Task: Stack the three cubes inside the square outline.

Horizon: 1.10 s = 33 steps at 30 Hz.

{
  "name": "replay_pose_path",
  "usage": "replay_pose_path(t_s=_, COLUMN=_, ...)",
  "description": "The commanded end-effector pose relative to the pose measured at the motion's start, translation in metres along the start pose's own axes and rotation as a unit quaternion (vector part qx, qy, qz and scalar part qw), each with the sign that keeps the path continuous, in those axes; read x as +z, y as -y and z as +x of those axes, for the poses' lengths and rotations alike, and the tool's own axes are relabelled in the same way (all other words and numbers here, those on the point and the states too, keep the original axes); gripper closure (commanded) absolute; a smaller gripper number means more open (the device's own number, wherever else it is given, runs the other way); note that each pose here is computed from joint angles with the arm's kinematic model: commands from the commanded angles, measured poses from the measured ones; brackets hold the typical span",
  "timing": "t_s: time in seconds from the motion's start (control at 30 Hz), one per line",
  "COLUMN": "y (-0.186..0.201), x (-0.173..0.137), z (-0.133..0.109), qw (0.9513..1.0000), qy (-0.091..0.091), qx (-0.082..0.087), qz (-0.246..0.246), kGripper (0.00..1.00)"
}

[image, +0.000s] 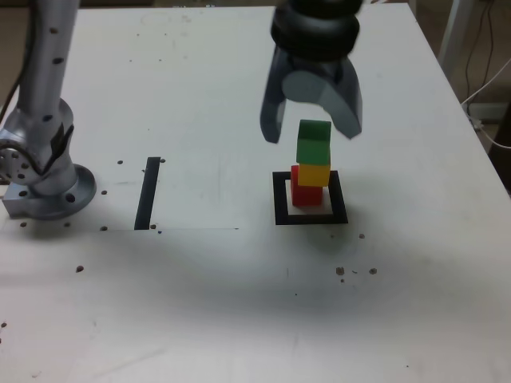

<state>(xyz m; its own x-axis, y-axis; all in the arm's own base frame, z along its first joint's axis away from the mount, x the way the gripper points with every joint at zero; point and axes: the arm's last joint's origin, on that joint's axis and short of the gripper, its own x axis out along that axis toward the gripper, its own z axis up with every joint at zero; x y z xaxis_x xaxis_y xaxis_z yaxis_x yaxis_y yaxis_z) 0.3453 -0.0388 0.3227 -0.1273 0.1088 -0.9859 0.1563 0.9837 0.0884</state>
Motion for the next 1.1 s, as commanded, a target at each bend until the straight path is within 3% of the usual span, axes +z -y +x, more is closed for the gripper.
replay_pose_path(t_s=0.0, y=0.005, x=-0.014, z=-0.014, qw=0.9998, qy=0.018, qx=-0.007, qz=-0.003, kGripper=0.0)
replay_pose_path(t_s=0.13, y=0.016, x=-0.034, z=-0.024, qw=0.9987, qy=0.03, qx=-0.03, qz=-0.029, kGripper=0.0)
replay_pose_path(t_s=0.2, y=0.022, x=-0.046, z=-0.021, qw=0.9969, qy=0.019, qx=-0.046, qz=-0.06, kGripper=0.0)
replay_pose_path(t_s=0.3, y=0.026, x=-0.061, z=-0.011, qw=0.9931, qy=0.001, qx=-0.056, qz=-0.103, kGripper=0.0)
replay_pose_path(t_s=0.53, y=0.023, x=-0.092, z=0.006, qw=0.9888, qy=-0.022, qx=-0.038, qz=-0.143, kGripper=0.0)
replay_pose_path(t_s=0.83, y=0.014, x=-0.144, z=0.039, qw=0.9916, qy=-0.018, qx=-0.013, qz=-0.128, kGripper=0.0)
replay_pose_path(t_s=1.07, y=0.017, x=-0.183, z=0.076, qw=0.9876, qy=-0.07, qx=-0.008, qz=-0.141, kGripper=0.0)
